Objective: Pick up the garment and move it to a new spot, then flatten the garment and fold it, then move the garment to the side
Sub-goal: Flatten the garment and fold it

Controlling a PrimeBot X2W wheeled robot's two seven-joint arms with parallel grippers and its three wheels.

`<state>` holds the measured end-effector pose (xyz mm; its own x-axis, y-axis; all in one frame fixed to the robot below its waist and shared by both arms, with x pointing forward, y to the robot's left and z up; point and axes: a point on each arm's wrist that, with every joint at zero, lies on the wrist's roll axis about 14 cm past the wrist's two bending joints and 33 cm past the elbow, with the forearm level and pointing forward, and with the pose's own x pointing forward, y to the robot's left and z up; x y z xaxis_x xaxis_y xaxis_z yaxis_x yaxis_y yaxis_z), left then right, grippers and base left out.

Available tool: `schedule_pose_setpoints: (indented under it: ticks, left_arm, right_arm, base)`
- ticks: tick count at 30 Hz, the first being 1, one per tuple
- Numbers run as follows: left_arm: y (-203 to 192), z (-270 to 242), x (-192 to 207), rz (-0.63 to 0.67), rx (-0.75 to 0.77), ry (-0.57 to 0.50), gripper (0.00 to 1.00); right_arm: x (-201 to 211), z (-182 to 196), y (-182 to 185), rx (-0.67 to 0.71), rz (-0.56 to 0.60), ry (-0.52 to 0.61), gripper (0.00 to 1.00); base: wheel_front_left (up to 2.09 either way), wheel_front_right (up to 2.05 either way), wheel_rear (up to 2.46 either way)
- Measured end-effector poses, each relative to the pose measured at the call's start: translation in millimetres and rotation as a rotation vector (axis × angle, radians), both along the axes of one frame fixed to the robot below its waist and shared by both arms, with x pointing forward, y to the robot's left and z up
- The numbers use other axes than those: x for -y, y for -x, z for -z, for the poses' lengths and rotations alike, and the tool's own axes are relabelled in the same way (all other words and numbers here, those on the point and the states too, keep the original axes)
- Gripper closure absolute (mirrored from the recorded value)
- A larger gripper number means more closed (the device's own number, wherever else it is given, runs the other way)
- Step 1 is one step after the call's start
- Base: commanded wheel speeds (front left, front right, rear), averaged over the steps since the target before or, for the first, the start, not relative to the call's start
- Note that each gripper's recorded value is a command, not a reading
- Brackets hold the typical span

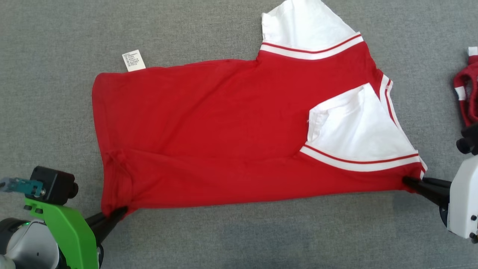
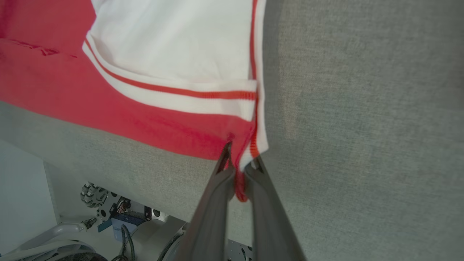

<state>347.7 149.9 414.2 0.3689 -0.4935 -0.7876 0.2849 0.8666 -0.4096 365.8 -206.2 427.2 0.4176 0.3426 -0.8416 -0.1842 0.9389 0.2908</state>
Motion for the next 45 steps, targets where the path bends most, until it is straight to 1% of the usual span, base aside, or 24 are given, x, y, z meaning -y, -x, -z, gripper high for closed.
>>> schedule_pose_setpoints:
  ticks: [5,7,8,9,10,11,12,13,17,21,23,25,27,30,33,37,39,44,45]
  left_arm:
    - [13.5,9.9,-1.4,-0.012,-0.054,0.007,1.0]
    - [15.1,11.9,-0.8,-0.015,-0.058,0.012,0.78]
    - [15.6,12.5,-0.8,-0.017,-0.059,0.012,0.62]
    - [16.6,13.2,-1.2,-0.018,-0.061,0.011,0.12]
    - [18.4,14.5,-2.0,-0.017,-0.064,0.006,0.0]
    - [20.0,15.7,-3.0,-0.015,-0.064,-0.003,0.0]
    - [21.5,16.6,-3.7,-0.014,-0.066,-0.007,0.0]
    - [23.1,17.2,-4.5,-0.015,-0.067,-0.011,0.0]
    - [25.2,16.3,-7.9,-0.014,-0.052,-0.03,0.0]
    - [18.4,13.2,-17.8,-0.045,-0.026,-0.056,0.0]
    - [0.0,7.4,-28.2,-0.075,0.03,-0.082,0.0]
    - [-28.5,-2.2,-39.2,-0.102,0.112,-0.111,0.0]
    - [-54.9,-8.0,-47.0,-0.125,0.174,-0.132,0.0]
    - [-79.7,-8.2,-44.7,-0.09,0.194,-0.148,0.0]
    - [-107.9,-5.9,-32.8,-0.056,0.208,-0.136,0.0]
    - [-141.4,9.9,-21.6,-0.018,0.201,-0.155,0.0]
    - [-154.1,20.7,-18.4,-0.009,0.192,-0.168,0.0]
    - [-167.7,39.1,-15.0,0.005,0.153,-0.174,0.0]
    - [-169.1,43.2,-16.9,0.006,0.142,-0.177,0.0]
  right_arm:
    - [-2.6,5.5,12.3,-0.036,0.011,-0.011,1.0]
    - [-2.7,7.8,13.5,-0.04,0.012,-0.001,1.0]
    - [-3.5,9.0,13.7,-0.039,0.008,0.005,1.0]
    - [-4.0,10.2,14.0,-0.04,0.001,0.014,1.0]
    - [-5.0,10.4,13.1,-0.033,-0.004,0.018,1.0]
    - [-5.9,9.8,11.0,-0.02,-0.002,0.017,0.71]
    - [-6.4,10.7,10.7,-0.017,-0.002,0.018,0.17]
    - [-6.9,11.3,11.0,-0.019,-0.01,0.023,0.0]
    - [0.8,8.1,6.2,0.008,-0.032,0.076,0.0]
    - [13.2,2.3,-2.8,0.039,-0.035,0.125,0.0]
    - [17.8,-9.0,-23.3,0.113,-0.019,0.138,0.0]
    - [18.7,-23.6,-50.9,0.201,-0.021,0.154,0.0]
    - [16.1,-30.1,-76.2,0.252,-0.03,0.168,0.0]
    - [6.1,-31.9,-114.3,0.292,-0.056,0.18,0.0]
    - [-8.7,-36.3,-156.5,0.342,-0.078,0.189,0.0]
    - [-32.4,-27.6,-202.2,0.36,-0.13,0.225,0.0]
    - [-41.7,-18.9,-219.3,0.351,-0.156,0.249,0.0]
    - [-59.6,-1.7,-251.8,0.329,-0.189,0.273,0.0]
    - [-61.7,7.0,-259.6,0.309,-0.188,0.281,0.0]
  base:
    - [0.0,0.0,0.0]
    - [0.0,0.0,0.0]
    - [0.0,0.0,0.0]
    - [0.0,0.0,0.0]
    - [0.0,0.0,0.0]
    - [0.0,0.0,0.0]
    - [0.0,0.0,0.0]
    - [0.0,0.0,0.0]
    - [0.0,0.0,0.0]
    - [0.0,0.0,0.0]
    - [0.0,0.0,0.0]
    - [0.0,0.0,0.0]
    - [0.0,0.0,0.0]
    - [0.0,0.0,0.0]
    - [0.0,0.0,0.0]
    - [0.0,0.0,0.0]
    - [0.0,0.0,0.0]
    - [0.0,0.0,0.0]
    - [0.0,0.0,0.0]
